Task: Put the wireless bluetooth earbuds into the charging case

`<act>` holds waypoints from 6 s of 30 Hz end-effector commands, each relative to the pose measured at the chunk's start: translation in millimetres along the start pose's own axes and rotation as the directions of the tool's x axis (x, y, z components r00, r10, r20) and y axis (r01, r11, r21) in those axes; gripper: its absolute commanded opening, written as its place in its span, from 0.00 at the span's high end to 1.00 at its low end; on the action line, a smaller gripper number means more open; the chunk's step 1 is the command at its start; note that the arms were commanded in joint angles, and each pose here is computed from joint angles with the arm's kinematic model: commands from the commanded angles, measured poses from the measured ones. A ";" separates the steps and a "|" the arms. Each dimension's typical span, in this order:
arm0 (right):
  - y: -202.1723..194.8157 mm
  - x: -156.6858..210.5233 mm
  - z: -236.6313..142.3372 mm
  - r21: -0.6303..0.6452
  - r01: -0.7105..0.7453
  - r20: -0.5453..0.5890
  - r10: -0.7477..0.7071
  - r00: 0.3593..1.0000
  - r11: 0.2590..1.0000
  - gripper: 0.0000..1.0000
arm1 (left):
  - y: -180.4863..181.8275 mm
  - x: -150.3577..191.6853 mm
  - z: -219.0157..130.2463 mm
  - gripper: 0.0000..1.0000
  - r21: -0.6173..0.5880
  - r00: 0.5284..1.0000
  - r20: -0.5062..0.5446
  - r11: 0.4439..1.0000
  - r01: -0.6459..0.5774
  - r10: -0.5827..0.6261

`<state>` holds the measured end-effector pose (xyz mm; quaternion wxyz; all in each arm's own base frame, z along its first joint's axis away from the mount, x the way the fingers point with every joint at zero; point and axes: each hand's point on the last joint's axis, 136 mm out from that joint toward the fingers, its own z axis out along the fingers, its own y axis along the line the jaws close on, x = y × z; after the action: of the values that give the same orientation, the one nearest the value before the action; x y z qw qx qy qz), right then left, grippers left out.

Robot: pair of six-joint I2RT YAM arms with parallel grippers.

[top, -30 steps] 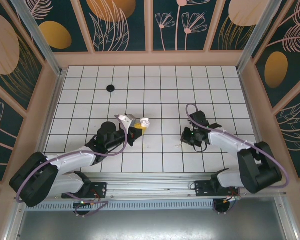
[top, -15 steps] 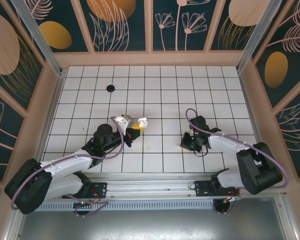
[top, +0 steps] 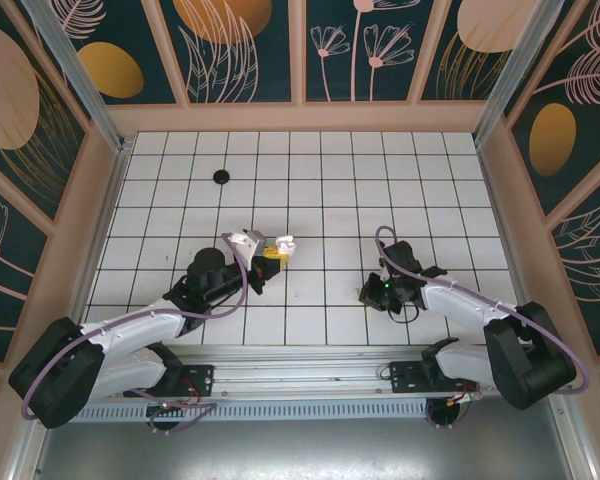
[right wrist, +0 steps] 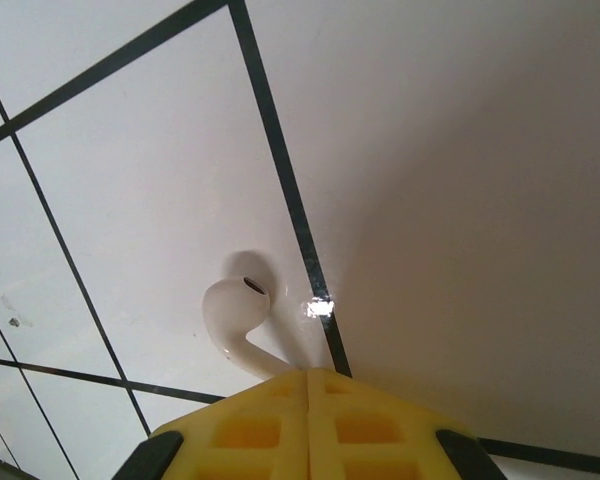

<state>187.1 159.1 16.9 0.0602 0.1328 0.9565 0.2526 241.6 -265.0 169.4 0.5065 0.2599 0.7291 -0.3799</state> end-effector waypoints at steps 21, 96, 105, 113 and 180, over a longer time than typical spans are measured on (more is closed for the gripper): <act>32.9 -19.5 -19.3 -0.043 0.060 0.078 -0.056 0.995 0.997 0.93 | 1.5 -2.1 -4.1 1.00 -0.013 1.000 0.014 1.000 0.002 -0.002; 45.9 -39.6 16.4 0.235 0.064 0.076 -0.084 0.994 0.970 0.83 | 4.8 10.1 -3.3 1.00 -0.022 0.999 -0.023 0.999 -0.048 0.047; 51.5 -39.3 11.9 0.242 0.080 0.053 -0.096 0.994 0.967 0.75 | 5.3 9.0 -2.7 1.00 -0.025 0.998 -0.029 0.998 -0.056 0.055; 53.6 -54.9 -17.3 0.190 0.099 0.088 -0.118 0.989 0.977 0.71 | 5.0 9.1 1.0 1.00 -0.018 0.998 -0.036 0.998 -0.056 0.056; 39.8 -72.3 16.5 0.183 -0.032 0.134 0.008 0.991 0.983 0.79 | 6.0 13.6 6.3 1.00 -0.011 0.995 -0.065 0.997 -0.080 0.079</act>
<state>264.4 181.6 20.3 0.0982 0.1697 0.9656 0.1709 240.3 -263.1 141.5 0.4858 0.2912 0.7482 -0.3455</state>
